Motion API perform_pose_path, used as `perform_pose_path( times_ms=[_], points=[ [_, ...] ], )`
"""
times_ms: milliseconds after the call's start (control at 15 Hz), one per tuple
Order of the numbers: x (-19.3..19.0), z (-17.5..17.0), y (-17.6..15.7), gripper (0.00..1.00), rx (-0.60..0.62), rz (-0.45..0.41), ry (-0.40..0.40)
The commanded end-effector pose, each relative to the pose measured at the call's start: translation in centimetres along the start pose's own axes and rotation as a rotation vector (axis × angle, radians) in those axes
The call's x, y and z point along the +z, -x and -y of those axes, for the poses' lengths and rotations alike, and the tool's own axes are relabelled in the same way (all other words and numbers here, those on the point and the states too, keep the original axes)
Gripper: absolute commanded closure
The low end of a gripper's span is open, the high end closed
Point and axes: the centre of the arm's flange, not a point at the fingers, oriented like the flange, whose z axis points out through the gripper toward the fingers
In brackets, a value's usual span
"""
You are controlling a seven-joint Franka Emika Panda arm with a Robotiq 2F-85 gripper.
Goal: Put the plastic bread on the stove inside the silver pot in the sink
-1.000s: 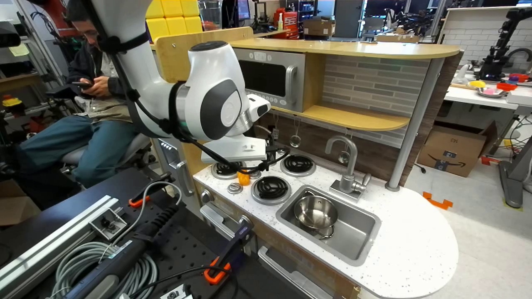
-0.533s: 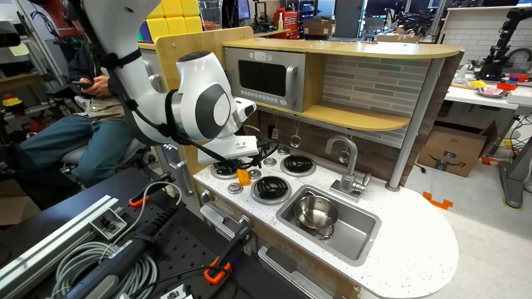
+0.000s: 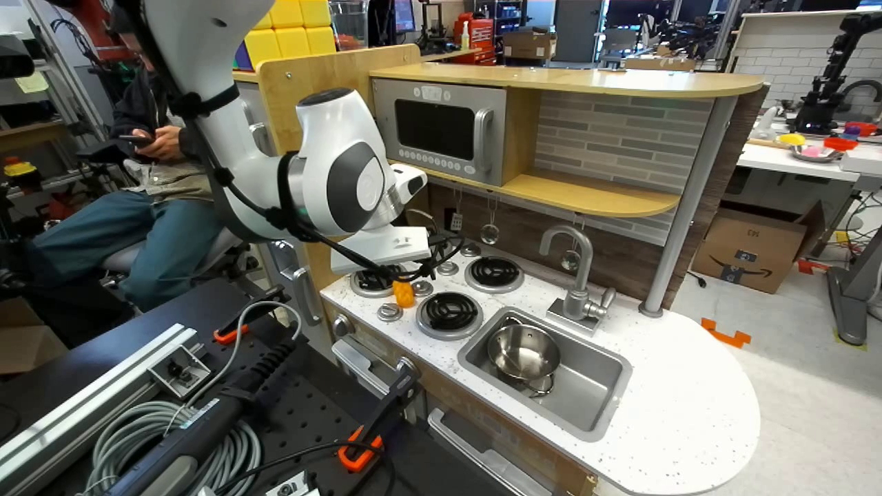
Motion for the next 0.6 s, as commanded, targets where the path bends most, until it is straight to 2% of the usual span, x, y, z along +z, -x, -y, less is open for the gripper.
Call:
perform_pose_path(
  times_ms=[0, 200, 333, 533],
  points=[
    [1.8, -1.4, -1.2, 0.0, -0.042, 0.016, -0.025],
    [4.4, -1.3, -2.6, 0.0, -0.082, 0.038, -0.082],
    [5.6, -0.8, -3.4, 0.0, -0.079, -0.005, -0.104],
    [7.3, -0.2, -4.2, 0.0, -0.075, -0.086, -0.098]
  ],
)
